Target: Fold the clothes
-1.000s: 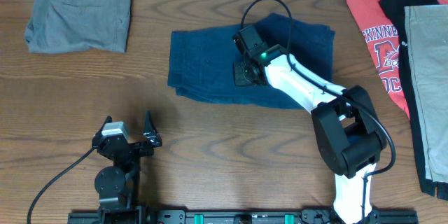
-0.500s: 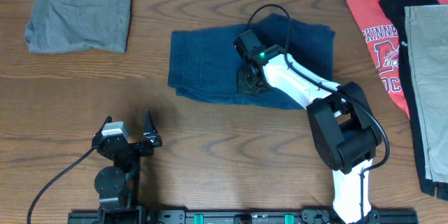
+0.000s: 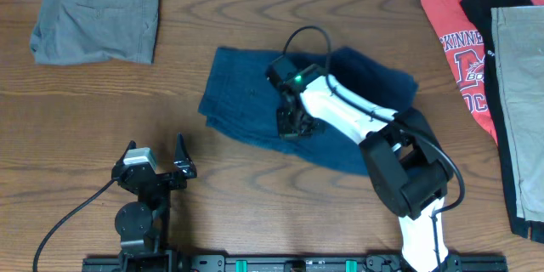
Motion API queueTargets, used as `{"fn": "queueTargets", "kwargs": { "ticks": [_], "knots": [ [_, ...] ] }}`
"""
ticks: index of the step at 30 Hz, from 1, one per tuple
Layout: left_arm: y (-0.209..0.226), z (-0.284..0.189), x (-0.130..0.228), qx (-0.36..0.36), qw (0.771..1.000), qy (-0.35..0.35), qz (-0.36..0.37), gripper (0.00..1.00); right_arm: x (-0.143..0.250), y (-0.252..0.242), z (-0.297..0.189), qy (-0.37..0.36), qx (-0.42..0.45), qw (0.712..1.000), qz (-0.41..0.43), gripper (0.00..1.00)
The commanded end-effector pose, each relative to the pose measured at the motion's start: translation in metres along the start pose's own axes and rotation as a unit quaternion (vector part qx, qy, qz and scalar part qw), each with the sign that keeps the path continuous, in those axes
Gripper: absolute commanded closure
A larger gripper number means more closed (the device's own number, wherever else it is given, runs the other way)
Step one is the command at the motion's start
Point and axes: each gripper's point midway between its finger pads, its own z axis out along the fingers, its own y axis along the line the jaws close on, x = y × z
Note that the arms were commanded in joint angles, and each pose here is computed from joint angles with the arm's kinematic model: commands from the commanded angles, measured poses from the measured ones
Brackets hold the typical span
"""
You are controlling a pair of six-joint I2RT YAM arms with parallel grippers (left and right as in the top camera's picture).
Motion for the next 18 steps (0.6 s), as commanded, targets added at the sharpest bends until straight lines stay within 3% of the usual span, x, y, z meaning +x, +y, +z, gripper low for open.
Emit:
{"fn": "queueTargets", "kwargs": {
  "ticks": [1, 9, 18],
  "knots": [
    [0.001, 0.001, 0.016, 0.001, 1.0, 0.022, 0.008, 0.02, 0.038, 0.013, 0.015, 0.057, 0.006, 0.998, -0.018, 0.99],
    [0.001, 0.001, 0.016, 0.001, 1.0, 0.022, 0.008, 0.02, 0.062, 0.012, 0.014, 0.09, 0.033, 0.995, -0.016, 0.99],
    [0.001, 0.001, 0.016, 0.001, 1.0, 0.022, 0.008, 0.02, 0.054, 0.005, -0.011, 0.07, 0.018, 0.997, -0.004, 0.99]
  ]
}}
